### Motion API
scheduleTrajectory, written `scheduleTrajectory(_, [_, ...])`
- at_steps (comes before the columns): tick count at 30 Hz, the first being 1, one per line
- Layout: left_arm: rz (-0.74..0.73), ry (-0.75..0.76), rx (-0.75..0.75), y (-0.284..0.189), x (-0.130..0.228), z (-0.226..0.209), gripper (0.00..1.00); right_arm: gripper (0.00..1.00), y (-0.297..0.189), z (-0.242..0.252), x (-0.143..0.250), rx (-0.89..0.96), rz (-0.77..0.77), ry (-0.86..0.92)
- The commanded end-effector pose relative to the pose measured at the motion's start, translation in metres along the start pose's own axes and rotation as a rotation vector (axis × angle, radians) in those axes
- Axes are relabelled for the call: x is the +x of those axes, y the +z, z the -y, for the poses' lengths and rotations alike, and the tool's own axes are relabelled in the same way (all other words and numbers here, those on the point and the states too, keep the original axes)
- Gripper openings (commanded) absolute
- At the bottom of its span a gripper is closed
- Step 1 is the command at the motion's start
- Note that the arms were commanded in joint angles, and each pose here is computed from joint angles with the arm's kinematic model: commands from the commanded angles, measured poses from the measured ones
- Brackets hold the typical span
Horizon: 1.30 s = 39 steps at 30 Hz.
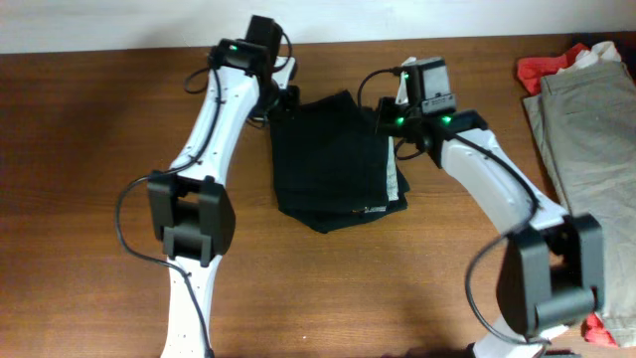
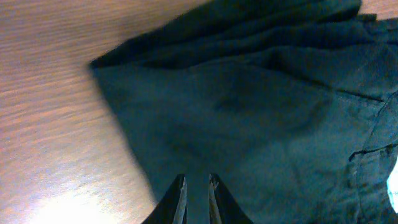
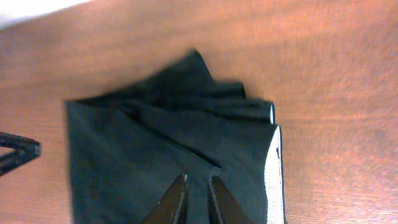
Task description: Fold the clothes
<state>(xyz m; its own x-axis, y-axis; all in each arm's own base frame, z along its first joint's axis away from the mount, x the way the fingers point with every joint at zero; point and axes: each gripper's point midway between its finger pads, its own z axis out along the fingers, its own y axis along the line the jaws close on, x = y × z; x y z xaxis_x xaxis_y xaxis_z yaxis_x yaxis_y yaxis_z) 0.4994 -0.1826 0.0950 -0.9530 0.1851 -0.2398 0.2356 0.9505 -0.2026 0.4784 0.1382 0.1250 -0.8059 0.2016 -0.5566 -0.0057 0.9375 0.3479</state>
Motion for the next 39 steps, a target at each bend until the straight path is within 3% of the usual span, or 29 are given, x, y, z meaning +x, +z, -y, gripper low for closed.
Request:
scheduleTrajectory(1, [-0.061, 0.010, 0.028, 0.046, 0.008, -0.001, 0.12, 0.15, 0.034, 0.011, 0.016, -0.001, -0.053, 0.017])
scheduleTrajectory(5, [-0.120, -0.017, -0.025, 0.091, 0.019, -0.027, 0.12, 0.15, 0.072, 0.042, 0.046, 0.053, -0.144, 0.052])
scheduleTrajectory(8, [-0.142, -0.024, -0.228, 0.116, 0.026, -0.076, 0.14, 0.15, 0.082, 0.077, 0.054, 0.100, -0.181, 0.104])
scheduleTrajectory(10, [-0.158, -0.040, -0.276, 0.119, 0.030, -0.094, 0.15, 0.11, 0.078, 0.097, 0.058, 0.127, -0.206, 0.139])
scheduleTrajectory(12, [-0.161, -0.051, -0.278, 0.115, 0.030, -0.100, 0.16, 0.04, 0.073, 0.105, 0.060, 0.139, -0.225, 0.141])
scheduleTrajectory(14, [-0.167, -0.054, -0.279, 0.105, 0.029, -0.099, 0.16, 0.04, 0.062, 0.105, 0.052, 0.141, -0.212, 0.149])
scheduleTrajectory(18, [-0.064, -0.048, -0.274, 0.033, -0.006, -0.083, 0.17, 0.08, -0.005, 0.080, -0.007, 0.101, -0.065, 0.131])
scheduleTrajectory(19, [-0.038, -0.046, -0.272, 0.018, -0.011, -0.080, 0.23, 0.21, -0.024, 0.073, -0.017, 0.091, -0.031, 0.123])
scheduleTrajectory(20, [0.006, -0.042, -0.268, -0.013, -0.019, -0.072, 1.00, 0.72, -0.048, 0.063, -0.029, 0.077, 0.016, 0.113])
scheduleTrajectory(21, [0.018, -0.042, -0.267, -0.024, -0.020, -0.070, 1.00, 0.94, -0.063, 0.058, -0.037, 0.073, 0.052, 0.105])
scheduleTrajectory(22, [0.013, -0.052, -0.243, -0.034, -0.016, -0.065, 1.00, 0.99, -0.077, 0.062, -0.044, 0.107, 0.091, 0.102])
scheduleTrajectory(26, [-0.160, -0.113, -0.065, -0.019, 0.022, -0.051, 1.00, 0.99, -0.092, 0.114, -0.051, 0.279, 0.130, 0.160])
scheduleTrajectory(30, [-0.323, -0.076, 0.128, 0.015, 0.055, -0.025, 1.00, 0.99, -0.106, 0.179, -0.055, 0.366, 0.148, 0.273])
scheduleTrajectory(36, [-0.448, -0.110, 0.265, 0.068, 0.092, -0.012, 0.98, 0.99, -0.119, 0.209, -0.057, 0.406, 0.168, 0.328])
scheduleTrajectory(37, [-0.459, -0.116, 0.272, 0.074, 0.097, -0.012, 0.94, 0.99, -0.119, 0.209, -0.057, 0.405, 0.168, 0.326])
scheduleTrajectory(39, [-0.475, -0.120, 0.276, 0.082, 0.104, -0.014, 0.72, 0.99, -0.119, 0.208, -0.057, 0.405, 0.167, 0.326])
